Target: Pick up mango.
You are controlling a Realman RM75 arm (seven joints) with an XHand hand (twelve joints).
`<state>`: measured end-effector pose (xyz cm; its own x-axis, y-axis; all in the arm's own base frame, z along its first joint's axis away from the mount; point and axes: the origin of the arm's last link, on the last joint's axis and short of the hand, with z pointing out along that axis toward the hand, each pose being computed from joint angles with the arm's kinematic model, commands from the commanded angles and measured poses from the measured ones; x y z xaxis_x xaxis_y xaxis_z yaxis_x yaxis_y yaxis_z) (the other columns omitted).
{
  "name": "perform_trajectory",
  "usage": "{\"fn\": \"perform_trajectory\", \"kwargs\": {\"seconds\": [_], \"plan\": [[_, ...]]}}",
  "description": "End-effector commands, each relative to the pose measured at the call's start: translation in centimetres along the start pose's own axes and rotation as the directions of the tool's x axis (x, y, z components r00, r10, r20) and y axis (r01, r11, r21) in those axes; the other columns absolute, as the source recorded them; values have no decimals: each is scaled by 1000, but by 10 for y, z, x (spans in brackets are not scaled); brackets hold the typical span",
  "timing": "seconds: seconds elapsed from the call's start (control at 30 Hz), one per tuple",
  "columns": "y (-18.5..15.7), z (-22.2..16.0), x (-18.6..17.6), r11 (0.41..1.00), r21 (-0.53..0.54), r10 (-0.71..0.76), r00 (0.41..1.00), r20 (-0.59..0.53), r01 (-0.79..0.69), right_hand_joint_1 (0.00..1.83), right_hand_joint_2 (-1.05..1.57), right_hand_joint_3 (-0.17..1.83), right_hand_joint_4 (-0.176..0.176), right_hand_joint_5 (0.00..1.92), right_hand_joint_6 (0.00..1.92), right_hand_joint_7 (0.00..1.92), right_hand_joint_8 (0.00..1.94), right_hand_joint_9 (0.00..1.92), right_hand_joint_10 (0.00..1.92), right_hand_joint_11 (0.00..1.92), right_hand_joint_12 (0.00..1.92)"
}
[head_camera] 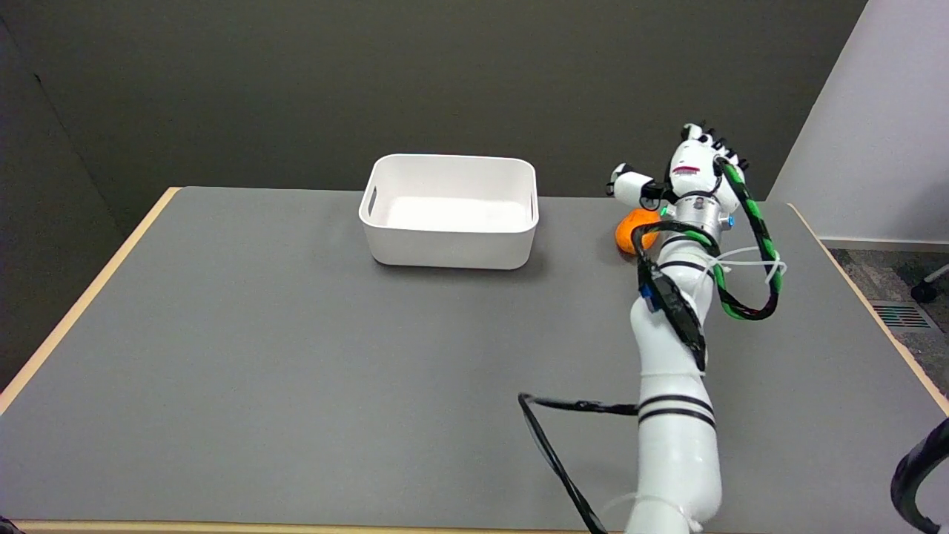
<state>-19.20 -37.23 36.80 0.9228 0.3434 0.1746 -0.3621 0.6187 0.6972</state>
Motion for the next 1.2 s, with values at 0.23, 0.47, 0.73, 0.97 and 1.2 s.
{"fn": "perform_trajectory", "kwargs": {"seconds": [0.23,0.47,0.73,0.97,1.2], "plan": [[-14,0,-69,912,-397,153,983,103,-100,404,699,847,-147,49,292,121,367,109,767,139,1430],[-11,-24,-99,832,-534,258,957,131,-151,286,741,796,-176,34,339,143,364,118,774,141,1400],[-34,-57,-115,755,-631,317,942,112,-178,205,702,821,-176,55,336,162,381,137,770,146,1391],[-88,-54,-80,830,-451,377,926,20,-328,217,687,813,-171,69,359,178,355,159,746,77,1365],[-117,-45,-60,891,-318,348,937,21,-324,229,623,955,-148,72,345,137,382,141,696,-1,1277]]}}
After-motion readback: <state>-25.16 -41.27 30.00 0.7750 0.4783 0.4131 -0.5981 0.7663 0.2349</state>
